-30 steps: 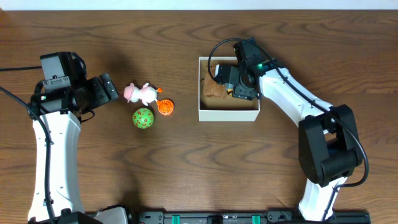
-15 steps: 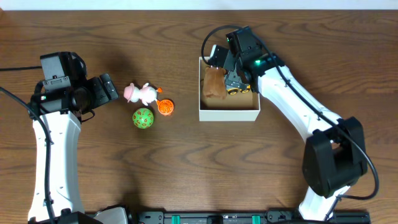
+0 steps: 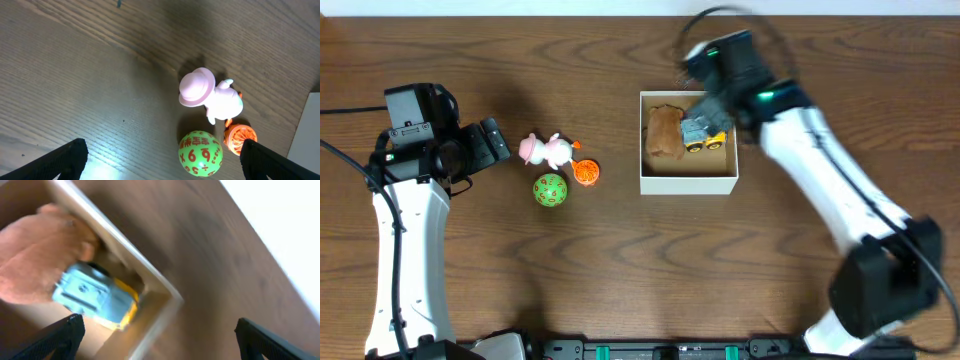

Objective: Pack container

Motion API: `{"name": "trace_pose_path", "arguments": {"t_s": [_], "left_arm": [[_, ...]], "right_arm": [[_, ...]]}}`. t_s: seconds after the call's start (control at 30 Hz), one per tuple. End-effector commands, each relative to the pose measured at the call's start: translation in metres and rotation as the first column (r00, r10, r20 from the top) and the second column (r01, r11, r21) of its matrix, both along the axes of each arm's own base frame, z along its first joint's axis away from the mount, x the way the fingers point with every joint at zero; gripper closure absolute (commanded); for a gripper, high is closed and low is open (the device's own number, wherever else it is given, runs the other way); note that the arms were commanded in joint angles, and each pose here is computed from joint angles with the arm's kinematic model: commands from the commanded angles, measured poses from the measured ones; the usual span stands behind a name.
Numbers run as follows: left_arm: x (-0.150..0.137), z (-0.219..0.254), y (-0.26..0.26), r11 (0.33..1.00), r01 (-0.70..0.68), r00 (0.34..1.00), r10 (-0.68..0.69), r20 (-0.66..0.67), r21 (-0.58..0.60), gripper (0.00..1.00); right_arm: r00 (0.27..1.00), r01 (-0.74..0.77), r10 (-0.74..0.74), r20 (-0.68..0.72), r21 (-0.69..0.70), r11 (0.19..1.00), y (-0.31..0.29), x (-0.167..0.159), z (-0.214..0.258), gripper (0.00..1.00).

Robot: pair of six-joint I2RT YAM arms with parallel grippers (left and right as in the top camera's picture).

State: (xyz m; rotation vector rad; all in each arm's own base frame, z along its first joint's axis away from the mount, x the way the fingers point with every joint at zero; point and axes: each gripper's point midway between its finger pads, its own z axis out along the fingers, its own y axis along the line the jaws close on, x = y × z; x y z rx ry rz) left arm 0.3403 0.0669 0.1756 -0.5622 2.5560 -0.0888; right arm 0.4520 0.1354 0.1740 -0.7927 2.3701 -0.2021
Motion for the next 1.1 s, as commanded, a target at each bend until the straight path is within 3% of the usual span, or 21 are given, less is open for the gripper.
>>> {"name": "trace_pose_path", "arguments": {"t_s": [0.0, 0.1, 0.23, 0.37, 0.57, 0.77, 1.07], "left_arm": [[0.004, 0.008, 0.004, 1.0, 0.003, 1.0, -0.004, 0.016, 0.018, 0.02], [0.004, 0.008, 0.004, 1.0, 0.003, 1.0, -0.004, 0.017, 0.018, 0.02], [0.014, 0.014, 0.005, 1.0, 0.006, 0.998, -0.007, 0.065, 0.022, 0.02], [0.012, 0.013, 0.0, 1.0, 0.018, 0.998, -0.018, 0.055, 0.001, 0.02], [0.013, 0.007, -0.011, 0.997, 0.081, 0.996, -0.08, 0.039, -0.012, 0.02], [0.025, -0.034, -0.025, 0.984, 0.178, 0.981, -0.179, -0.07, -0.011, 0.02], [0.067, -0.106, -0.051, 0.944, 0.264, 0.957, -0.283, -0.07, -0.198, 0.05]], "right_arm": [[0.939, 0.34, -0.337, -0.066, 0.318, 0.885, -0.05, -0.006, 0.038, 0.01], [0.85, 0.527, -0.475, -0.227, 0.396, 0.752, -0.093, -0.022, 0.031, 0.01], [0.643, 0.765, -0.644, -0.414, 0.337, 0.548, -0.152, -0.05, 0.003, 0.01], [0.531, 0.847, -0.695, -0.486, 0.278, 0.453, -0.182, -0.067, -0.017, 0.01], [0.488, 0.872, -0.697, -0.526, 0.26, 0.415, -0.191, -0.077, -0.03, 0.01], [0.489, 0.871, -0.696, -0.526, 0.259, 0.416, -0.19, -0.077, -0.03, 0.01], [0.484, 0.874, -0.695, -0.532, 0.253, 0.416, -0.19, -0.079, -0.031, 0.01]]}}
